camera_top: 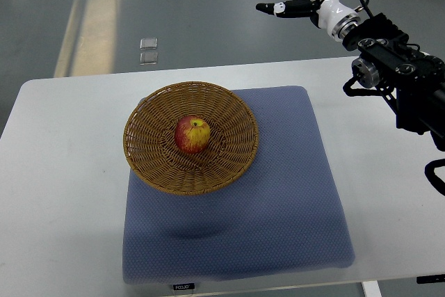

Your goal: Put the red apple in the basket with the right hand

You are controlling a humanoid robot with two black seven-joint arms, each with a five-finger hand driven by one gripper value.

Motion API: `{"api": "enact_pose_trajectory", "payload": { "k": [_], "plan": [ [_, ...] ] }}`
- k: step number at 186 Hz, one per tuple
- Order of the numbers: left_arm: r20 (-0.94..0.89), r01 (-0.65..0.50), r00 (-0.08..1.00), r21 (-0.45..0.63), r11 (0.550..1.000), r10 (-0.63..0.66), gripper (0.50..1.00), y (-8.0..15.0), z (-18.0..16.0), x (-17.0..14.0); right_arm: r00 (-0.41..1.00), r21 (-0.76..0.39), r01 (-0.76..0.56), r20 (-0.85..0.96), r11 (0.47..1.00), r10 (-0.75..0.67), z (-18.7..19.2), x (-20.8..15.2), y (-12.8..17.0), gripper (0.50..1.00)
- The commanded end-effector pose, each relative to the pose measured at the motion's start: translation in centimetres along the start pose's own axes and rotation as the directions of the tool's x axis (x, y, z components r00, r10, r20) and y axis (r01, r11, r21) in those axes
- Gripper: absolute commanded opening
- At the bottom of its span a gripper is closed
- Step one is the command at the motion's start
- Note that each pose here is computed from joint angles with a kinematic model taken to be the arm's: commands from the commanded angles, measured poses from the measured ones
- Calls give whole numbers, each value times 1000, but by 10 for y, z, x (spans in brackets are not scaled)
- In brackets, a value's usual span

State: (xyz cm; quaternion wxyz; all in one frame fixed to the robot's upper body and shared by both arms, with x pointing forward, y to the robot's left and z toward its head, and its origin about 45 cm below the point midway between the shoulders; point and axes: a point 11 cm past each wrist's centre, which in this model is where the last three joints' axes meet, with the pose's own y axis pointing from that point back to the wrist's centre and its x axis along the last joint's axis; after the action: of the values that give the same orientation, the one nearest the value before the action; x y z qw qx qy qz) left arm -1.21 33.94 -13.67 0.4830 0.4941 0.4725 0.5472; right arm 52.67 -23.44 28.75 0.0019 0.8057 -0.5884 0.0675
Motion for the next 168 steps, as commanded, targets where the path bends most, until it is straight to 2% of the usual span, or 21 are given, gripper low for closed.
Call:
{"api": "enact_pose_trajectory", "payload": {
  "k": [1,20,55,56,63,111,168],
  "plan": [
    [0,0,1000,0,1000,0,1000,0,0,0,978,-100,-89,178,991,106,26,12,10,919],
    [0,0,1000,0,1000,0,1000,0,0,0,942,-172,-122,291,977,169,45,16,18,921],
    [0,0,1000,0,1000,0,1000,0,0,0,902,-221,-131,377,966,209,56,15,22,921],
    [0,0,1000,0,1000,0,1000,0,0,0,879,-249,-127,420,960,225,64,14,25,921],
    [0,0,1000,0,1000,0,1000,0,0,0,858,-259,-119,458,959,230,67,13,27,921],
    [0,0,1000,0,1000,0,1000,0,0,0,800,-194,-45,580,980,151,64,5,28,921],
    [0,0,1000,0,1000,0,1000,0,0,0,745,-177,-93,640,980,186,69,12,33,924]
  ]
}}
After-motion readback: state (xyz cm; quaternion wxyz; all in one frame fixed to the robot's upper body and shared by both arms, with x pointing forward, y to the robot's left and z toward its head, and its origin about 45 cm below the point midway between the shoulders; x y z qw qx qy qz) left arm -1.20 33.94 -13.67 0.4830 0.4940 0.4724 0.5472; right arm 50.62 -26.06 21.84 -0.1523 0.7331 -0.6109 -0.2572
